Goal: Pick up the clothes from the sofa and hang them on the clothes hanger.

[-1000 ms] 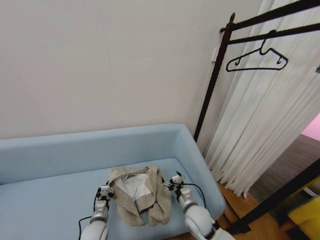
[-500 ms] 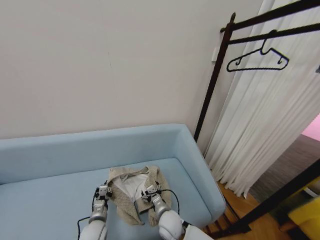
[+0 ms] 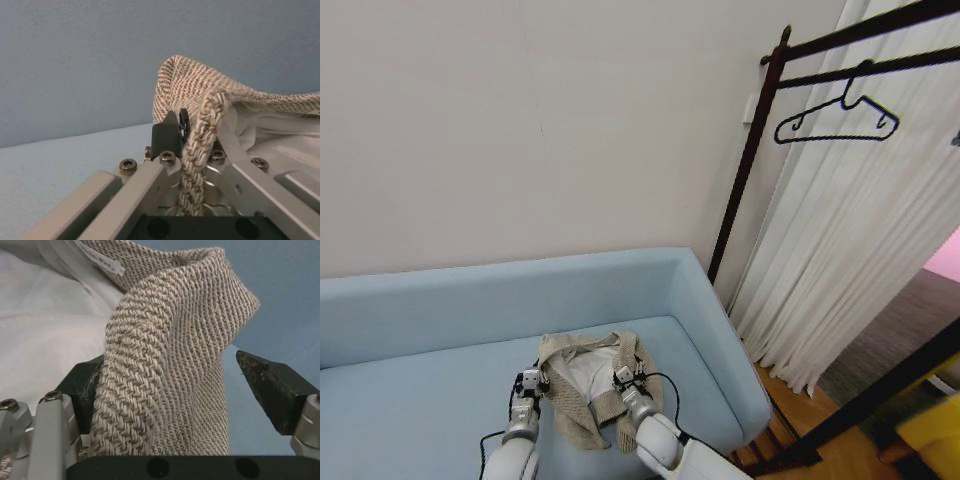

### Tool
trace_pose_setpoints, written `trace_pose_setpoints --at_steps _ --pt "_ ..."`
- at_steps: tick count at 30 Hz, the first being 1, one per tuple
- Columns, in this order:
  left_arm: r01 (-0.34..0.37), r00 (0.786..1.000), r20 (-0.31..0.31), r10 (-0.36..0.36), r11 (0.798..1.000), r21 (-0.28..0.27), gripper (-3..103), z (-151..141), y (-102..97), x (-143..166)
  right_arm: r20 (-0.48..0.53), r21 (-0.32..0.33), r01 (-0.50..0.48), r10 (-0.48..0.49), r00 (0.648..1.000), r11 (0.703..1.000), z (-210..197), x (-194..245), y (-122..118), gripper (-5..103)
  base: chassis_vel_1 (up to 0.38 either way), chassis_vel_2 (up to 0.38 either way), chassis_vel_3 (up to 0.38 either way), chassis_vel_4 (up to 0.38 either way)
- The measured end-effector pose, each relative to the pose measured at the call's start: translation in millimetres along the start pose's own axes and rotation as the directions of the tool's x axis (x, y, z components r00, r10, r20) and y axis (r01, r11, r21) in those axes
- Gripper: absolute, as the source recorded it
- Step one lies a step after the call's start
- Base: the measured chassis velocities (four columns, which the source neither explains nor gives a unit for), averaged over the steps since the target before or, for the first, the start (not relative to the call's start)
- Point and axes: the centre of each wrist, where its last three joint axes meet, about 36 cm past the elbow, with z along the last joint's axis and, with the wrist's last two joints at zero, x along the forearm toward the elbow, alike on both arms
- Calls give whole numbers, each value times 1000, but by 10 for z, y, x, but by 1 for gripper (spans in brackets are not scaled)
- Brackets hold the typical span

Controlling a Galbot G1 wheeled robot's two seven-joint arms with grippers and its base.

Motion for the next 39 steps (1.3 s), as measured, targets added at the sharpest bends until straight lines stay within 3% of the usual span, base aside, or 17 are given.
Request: trace_pose_setpoints --at_steps 21,25,28,39 --pt "-18 1000 -5 19 1000 9 2 -11 -69 -22 -25 58 6 -4 1000 998 177 118 50 78 0 0 0 0" --pt "-21 1000 -4 21 1000 11 2 -16 -82 -25 -10 79 -32 33 999 996 199 11 -8 80 0 0 0 0" --pt "-23 1000 -3 23 1000 14 2 -26 -95 -22 14 98 -63 62 998 993 191 -48 -64 77 0 0 0 0" --pt "-28 1000 -6 28 1000 14 2 -18 -109 11 81 111 -84 75 994 990 96 9 -83 79 0 0 0 0"
